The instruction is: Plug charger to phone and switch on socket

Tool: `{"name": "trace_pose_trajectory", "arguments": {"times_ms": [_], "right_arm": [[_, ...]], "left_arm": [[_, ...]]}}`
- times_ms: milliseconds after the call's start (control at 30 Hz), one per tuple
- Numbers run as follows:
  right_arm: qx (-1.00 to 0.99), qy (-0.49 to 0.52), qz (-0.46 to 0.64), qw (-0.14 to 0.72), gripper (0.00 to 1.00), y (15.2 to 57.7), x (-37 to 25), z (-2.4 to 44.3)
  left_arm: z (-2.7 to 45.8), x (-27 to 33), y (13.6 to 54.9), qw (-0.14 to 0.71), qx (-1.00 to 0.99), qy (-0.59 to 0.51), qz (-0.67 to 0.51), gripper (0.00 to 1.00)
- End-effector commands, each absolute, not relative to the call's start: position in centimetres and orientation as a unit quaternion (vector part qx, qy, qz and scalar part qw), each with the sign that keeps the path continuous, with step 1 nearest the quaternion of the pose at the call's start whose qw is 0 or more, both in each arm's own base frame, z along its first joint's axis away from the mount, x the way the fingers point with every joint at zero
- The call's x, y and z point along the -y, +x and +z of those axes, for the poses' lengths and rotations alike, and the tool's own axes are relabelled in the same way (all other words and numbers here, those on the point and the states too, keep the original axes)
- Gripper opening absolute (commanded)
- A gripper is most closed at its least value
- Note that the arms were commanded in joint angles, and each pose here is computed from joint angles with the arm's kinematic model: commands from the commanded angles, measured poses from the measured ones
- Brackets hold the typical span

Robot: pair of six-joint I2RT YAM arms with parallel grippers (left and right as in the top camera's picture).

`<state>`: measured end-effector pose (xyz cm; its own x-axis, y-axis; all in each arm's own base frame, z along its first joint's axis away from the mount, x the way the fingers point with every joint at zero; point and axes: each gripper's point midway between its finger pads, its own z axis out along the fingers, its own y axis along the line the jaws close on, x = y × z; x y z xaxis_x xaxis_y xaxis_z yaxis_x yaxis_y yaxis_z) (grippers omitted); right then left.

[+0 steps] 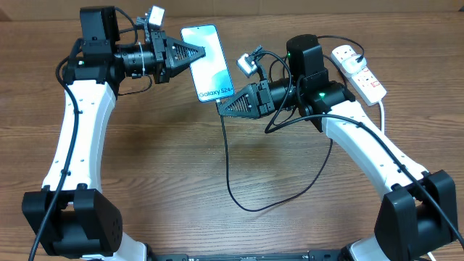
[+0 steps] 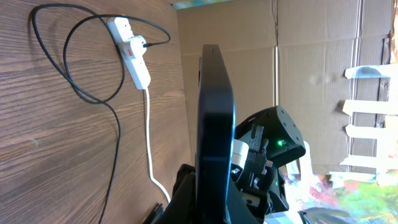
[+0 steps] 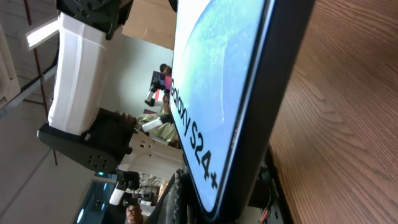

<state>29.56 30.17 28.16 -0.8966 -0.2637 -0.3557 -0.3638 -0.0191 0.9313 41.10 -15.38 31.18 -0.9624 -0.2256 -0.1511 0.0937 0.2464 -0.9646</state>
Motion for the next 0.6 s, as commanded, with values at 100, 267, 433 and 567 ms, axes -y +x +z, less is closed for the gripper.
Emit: {"name": "trace_pose_trajectory", "arguments": {"times_ms": [100, 267, 433, 567], "right_arm": [[-0.688, -0.244, 0.681, 0.052, 0.04, 29.12, -30.13, 30.0], [-0.689, -0.243, 0.681, 0.052, 0.04, 29.15, -30.12, 29.99], [-0.694, -0.235, 0.678, 0.055, 0.04, 29.45, -30.21, 29.96], [-0.691, -0.238, 0.68, 0.06, 0.04, 29.61, -30.26, 30.26]], "left_arm": [[32.34, 15.27, 40.53, 0.133, -0.765, -0.016, -0.63, 0.04], [32.55, 15.36, 40.3, 0.129, -0.761, -0.011, -0.635, 0.04], [32.59, 15.37, 40.26, 0.128, -0.761, -0.01, -0.636, 0.04], [32.62, 15.38, 40.22, 0.128, -0.76, -0.009, -0.637, 0.04]]}}
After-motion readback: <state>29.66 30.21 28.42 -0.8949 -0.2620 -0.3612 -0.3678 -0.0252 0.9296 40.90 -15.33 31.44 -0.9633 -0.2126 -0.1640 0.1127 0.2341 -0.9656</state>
